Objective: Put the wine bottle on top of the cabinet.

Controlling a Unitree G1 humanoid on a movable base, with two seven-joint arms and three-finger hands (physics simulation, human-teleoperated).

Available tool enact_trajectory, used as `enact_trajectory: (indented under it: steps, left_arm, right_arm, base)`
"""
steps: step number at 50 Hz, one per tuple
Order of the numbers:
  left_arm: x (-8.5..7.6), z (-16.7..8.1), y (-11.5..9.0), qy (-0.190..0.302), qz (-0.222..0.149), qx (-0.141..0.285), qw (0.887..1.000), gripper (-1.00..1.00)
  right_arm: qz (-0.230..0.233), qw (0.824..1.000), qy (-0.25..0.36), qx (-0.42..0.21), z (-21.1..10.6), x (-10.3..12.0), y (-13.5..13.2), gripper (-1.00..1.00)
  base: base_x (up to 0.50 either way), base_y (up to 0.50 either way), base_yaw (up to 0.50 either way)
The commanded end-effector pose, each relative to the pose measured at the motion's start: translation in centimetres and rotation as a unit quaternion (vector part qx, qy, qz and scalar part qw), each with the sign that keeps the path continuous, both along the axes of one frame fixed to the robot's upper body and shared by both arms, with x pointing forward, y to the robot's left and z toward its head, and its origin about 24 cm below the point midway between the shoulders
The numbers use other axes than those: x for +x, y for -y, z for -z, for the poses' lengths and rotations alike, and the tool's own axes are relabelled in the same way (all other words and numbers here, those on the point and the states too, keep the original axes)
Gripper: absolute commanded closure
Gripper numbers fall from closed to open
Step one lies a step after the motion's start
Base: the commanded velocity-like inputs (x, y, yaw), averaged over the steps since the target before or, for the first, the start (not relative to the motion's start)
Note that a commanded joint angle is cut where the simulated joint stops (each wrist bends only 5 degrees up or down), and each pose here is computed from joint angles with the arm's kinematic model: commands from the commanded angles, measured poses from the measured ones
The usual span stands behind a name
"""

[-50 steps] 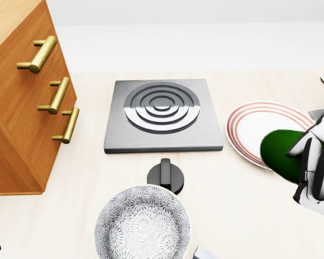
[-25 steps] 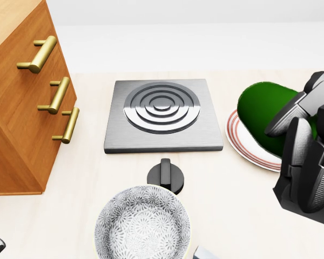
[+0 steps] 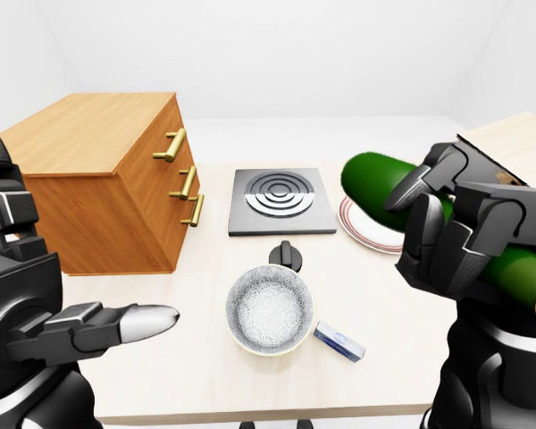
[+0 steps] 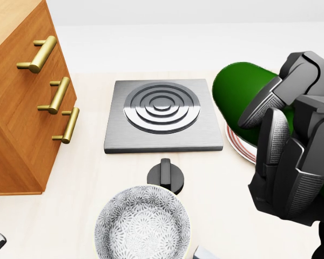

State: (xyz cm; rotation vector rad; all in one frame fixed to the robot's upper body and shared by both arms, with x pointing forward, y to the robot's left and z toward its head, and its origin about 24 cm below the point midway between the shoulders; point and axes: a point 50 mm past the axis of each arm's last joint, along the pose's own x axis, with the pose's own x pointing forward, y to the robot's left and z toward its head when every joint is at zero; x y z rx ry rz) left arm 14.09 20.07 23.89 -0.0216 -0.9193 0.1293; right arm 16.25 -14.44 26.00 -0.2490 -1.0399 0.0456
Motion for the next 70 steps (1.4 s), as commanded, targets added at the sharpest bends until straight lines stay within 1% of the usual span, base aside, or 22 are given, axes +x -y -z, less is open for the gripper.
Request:
enact_trajectory:
  steps: [1,5,8,11,15,18,23,25,28,31,34,38,41,42,44,46,47,49,53,56,64,70]
  left_arm:
    - [0.4,-0.9,0.7,0.026,0.017,-0.005,1.000,-1.00]
    - [0.6,-1.9,1.5,0.058,0.023,0.011,0.998,-1.00]
    - [1.0,-2.3,2.1,0.070,0.027,0.024,0.997,-1.00]
    - [1.6,-2.4,3.0,0.070,0.036,0.043,0.996,-1.00]
    - [1.8,-2.4,4.1,0.069,0.042,0.068,0.994,-1.00]
    - [1.9,-3.0,4.5,0.088,0.043,0.073,0.993,-1.00]
    - [3.3,-2.0,5.7,0.049,0.051,0.094,0.993,-1.00]
    - [3.6,-1.6,6.1,0.036,0.051,0.106,0.992,-1.00]
    - [4.7,-0.5,6.8,0.000,0.052,0.125,0.991,-1.00]
    - [5.5,-0.2,7.4,-0.013,0.051,0.141,0.989,-1.00]
    - [5.8,0.0,7.7,-0.021,0.052,0.148,0.987,-1.00]
    - [7.0,0.8,8.3,-0.050,0.053,0.157,0.985,-1.00]
    - [7.6,0.9,8.6,-0.054,0.053,0.162,0.984,-1.00]
    - [8.0,1.2,8.8,-0.064,0.054,0.165,0.983,-1.00]
    - [8.4,1.5,9.0,-0.073,0.055,0.170,0.981,-1.00]
    - [9.2,2.2,9.4,-0.094,0.055,0.183,0.977,-1.00]
    - [9.8,3.0,9.6,-0.114,0.054,0.188,0.974,-1.00]
    - [10.2,3.6,9.8,-0.131,0.056,0.195,0.970,-1.00]
    - [10.9,4.3,10.3,-0.149,0.053,0.211,0.964,-1.00]
    - [11.6,4.8,10.3,-0.165,0.052,0.213,0.962,-1.00]
    - [11.8,6.2,10.8,-0.195,0.056,0.219,0.954,-1.00]
    - [12.1,6.0,11.1,-0.191,0.056,0.223,0.954,-1.00]
  right_arm:
    - [-0.037,0.997,0.001,0.067,-0.2,1.0,-1.0,1.00]
    - [-0.042,0.997,0.003,0.069,-0.3,1.1,-1.2,1.00]
    - [-0.046,0.997,0.004,0.070,-0.3,1.1,-1.4,1.00]
    - [-0.047,0.996,-0.002,0.071,-0.2,1.2,-1.5,1.00]
    - [-0.050,0.996,-0.009,0.071,0.0,1.5,-1.7,1.00]
    - [-0.052,0.996,-0.015,0.073,0.1,1.8,-1.8,1.00]
    - [-0.059,0.995,-0.021,0.072,0.2,2.1,-2.3,1.00]
    - [-0.060,0.995,-0.022,0.072,0.3,2.1,-2.4,1.00]
    - [-0.060,0.995,-0.026,0.071,0.4,2.1,-2.4,1.00]
    - [-0.062,0.995,-0.025,0.071,0.3,2.2,-2.5,1.00]
    - [-0.065,0.995,-0.025,0.070,0.3,2.3,-2.7,1.00]
    - [-0.068,0.995,-0.031,0.069,0.4,2.6,-3.0,1.00]
    - [-0.067,0.993,-0.059,0.071,1.2,3.3,-3.1,1.00]
    - [-0.066,0.993,-0.069,0.070,1.5,3.7,-3.1,1.00]
    - [-0.066,0.993,-0.063,0.071,1.3,3.5,-3.1,1.00]
    - [-0.069,0.994,-0.051,0.069,0.9,3.3,-3.2,1.00]
    - [-0.071,0.994,-0.052,0.069,1.0,3.3,-3.3,1.00]
    - [-0.071,0.994,-0.055,0.068,1.0,3.4,-3.4,1.00]
    - [-0.074,0.994,-0.049,0.066,0.8,3.3,-3.6,1.00]
    - [-0.078,0.994,-0.043,0.065,0.6,3.1,-3.8,1.00]
    - [-0.080,0.994,-0.046,0.063,0.7,3.2,-4.0,1.00]
    - [-0.081,0.993,-0.055,0.063,1.0,3.5,-4.2,1.00]
  base:
    - [0.00,0.00,0.00]
    - [0.00,0.00,0.00]
    - [0.00,0.00,0.00]
    - [0.00,0.00,0.00]
    - [0.00,0.00,0.00]
    - [0.00,0.00,0.00]
    - [0.00,0.00,0.00]
    - [0.00,0.00,0.00]
    - [0.00,0.00,0.00]
    - [0.00,0.00,0.00]
    - [0.00,0.00,0.00]
    - [0.00,0.00,0.00]
    - [0.00,0.00,0.00]
    - [0.00,0.00,0.00]
    - [0.00,0.00,0.00]
    - [0.00,0.00,0.00]
    - [0.00,0.00,0.00]
    - [0.00,0.00,0.00]
    - [0.00,0.00,0.00]
    - [0.00,0.00,0.00]
    - [0.00,0.00,0.00]
    - [0.00,0.00,0.00]
